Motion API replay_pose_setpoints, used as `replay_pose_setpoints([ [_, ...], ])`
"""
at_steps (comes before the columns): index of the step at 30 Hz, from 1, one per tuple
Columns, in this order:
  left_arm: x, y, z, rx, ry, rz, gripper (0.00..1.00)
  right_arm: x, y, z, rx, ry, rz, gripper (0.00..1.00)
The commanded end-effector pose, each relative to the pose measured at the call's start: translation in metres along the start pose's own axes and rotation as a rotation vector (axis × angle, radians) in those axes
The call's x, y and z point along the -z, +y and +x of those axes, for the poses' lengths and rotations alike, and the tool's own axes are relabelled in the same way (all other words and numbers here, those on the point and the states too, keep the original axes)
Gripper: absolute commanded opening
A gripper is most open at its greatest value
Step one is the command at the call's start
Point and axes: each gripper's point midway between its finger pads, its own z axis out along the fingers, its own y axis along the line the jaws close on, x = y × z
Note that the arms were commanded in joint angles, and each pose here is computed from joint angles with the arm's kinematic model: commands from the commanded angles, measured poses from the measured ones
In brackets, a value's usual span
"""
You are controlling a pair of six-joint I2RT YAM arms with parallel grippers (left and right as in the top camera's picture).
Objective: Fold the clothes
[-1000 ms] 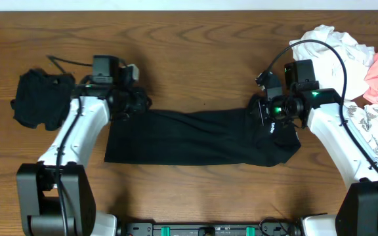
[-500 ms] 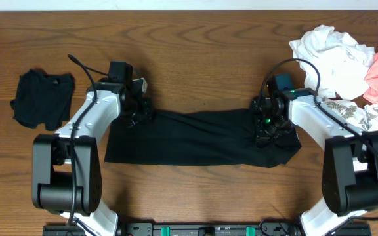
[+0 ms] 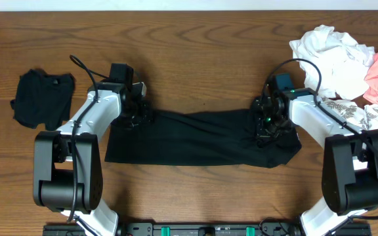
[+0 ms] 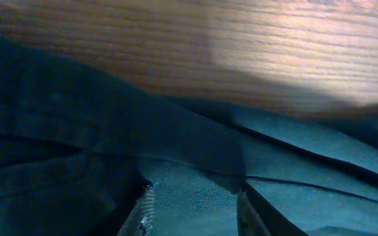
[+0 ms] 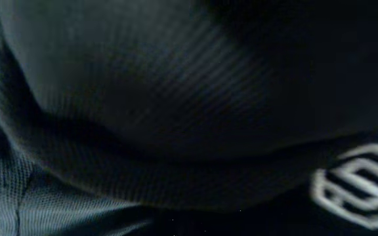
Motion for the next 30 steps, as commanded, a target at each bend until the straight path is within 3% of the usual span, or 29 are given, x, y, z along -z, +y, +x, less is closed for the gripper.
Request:
replay_pose_setpoints([
  [1,-0.004,0.014,0.002,-0.006,0.006,-0.072,0.43,-0.004,-0.018,-0.006,-0.057,-0.017,0.045,0.04],
  [20,-0.031,0.023,0.009,0.009,0.069,-0.090,0.48,-0.005,0.000,-0.028,-0.020,-0.102,-0.017,0.09],
  [30,-0.040,0.019,-0.023,-0.018,-0.050,-0.067,0.48,-0.024,0.003,-0.073,-0.005,-0.246,-0.043,0.11],
])
